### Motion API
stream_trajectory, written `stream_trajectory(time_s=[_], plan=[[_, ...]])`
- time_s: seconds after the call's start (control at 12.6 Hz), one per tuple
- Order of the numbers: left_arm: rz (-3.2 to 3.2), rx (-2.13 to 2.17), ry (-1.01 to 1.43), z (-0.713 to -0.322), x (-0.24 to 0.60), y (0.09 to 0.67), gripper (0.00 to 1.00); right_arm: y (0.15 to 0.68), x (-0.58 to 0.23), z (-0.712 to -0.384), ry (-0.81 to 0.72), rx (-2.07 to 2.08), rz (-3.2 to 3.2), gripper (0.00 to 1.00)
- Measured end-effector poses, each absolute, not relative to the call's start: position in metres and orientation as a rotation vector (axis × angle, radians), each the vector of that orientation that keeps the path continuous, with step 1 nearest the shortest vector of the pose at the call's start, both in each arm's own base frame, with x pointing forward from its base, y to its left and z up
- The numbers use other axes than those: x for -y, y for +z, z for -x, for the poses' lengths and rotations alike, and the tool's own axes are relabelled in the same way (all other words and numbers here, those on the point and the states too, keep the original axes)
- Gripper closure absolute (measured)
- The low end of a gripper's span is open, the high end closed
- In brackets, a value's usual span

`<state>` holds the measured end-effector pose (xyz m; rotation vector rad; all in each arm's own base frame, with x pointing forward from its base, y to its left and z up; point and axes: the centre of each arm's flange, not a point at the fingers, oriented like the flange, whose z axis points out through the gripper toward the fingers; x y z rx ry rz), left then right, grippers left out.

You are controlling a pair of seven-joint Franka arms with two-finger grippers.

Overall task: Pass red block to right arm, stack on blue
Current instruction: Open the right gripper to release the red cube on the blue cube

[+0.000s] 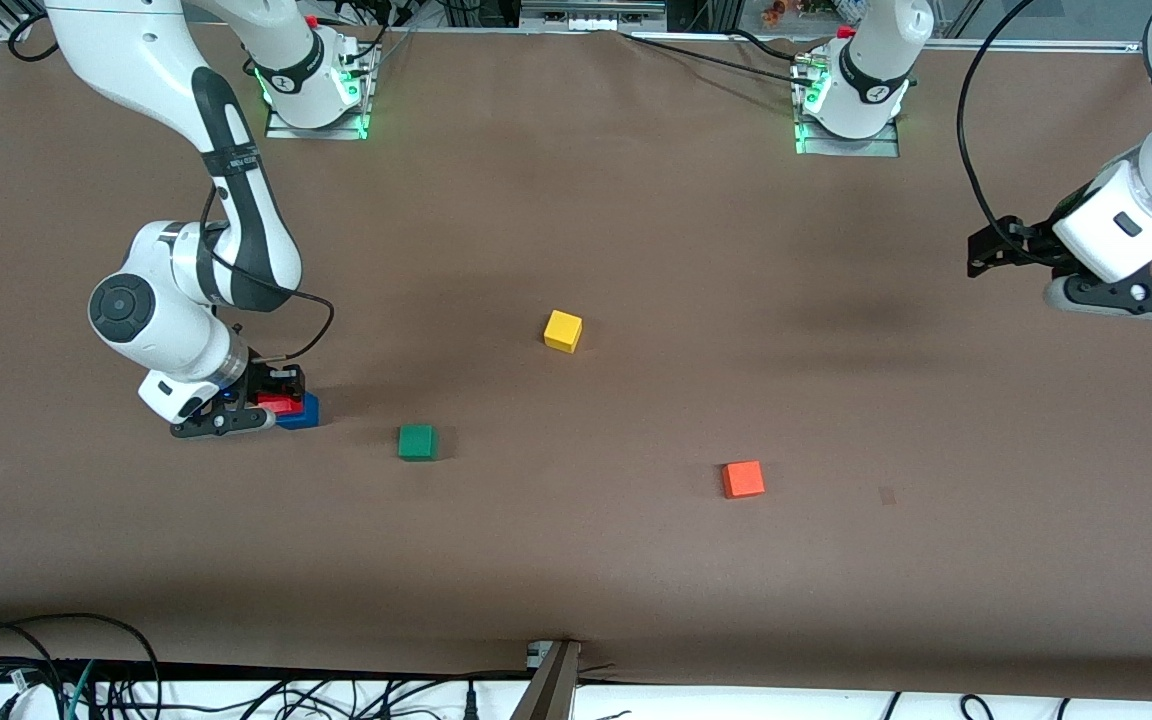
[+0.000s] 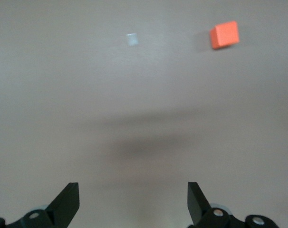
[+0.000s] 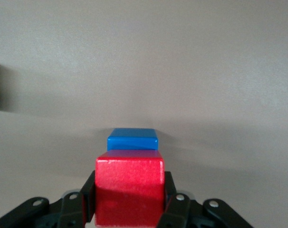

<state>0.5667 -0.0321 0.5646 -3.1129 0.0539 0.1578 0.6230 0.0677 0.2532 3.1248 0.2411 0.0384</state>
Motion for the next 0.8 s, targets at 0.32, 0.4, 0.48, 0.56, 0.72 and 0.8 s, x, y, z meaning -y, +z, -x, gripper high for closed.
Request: stream_trajectory(time_s=[0.32,0.4,0.48,0.56,0.72,0.8], plan=[[3.107,0.028,0.076,-0.569,0.031,0.567,0.0,0.254,-0.068,-0.623,0.042,-0.242,-3.125,0.16],[3.107,0.035,0.071,-0.57,0.031,0.566,0.0,0.255,-0.068,-0.623,0.046,-0.243,-3.125,0.04],[3.107,0.037,0.07,-0.569,0.03,0.567,0.0,0.257,-0.069,-0.624,0.054,-0.244,-3.126,0.0],[3.107,0.035,0.067,-0.569,0.031,0.568,0.0,0.26,-0.069,-0.625,0.063,-0.245,-3.127,0.0],[3.108,0.033,0.055,-0.567,0.033,0.573,0.0,0.266,-0.069,-0.628,0.072,-0.245,-3.128,0.0],[3.108,0.032,0.05,-0.566,0.034,0.574,0.0,0.27,-0.069,-0.63,0.057,-0.244,-3.131,0.0]])
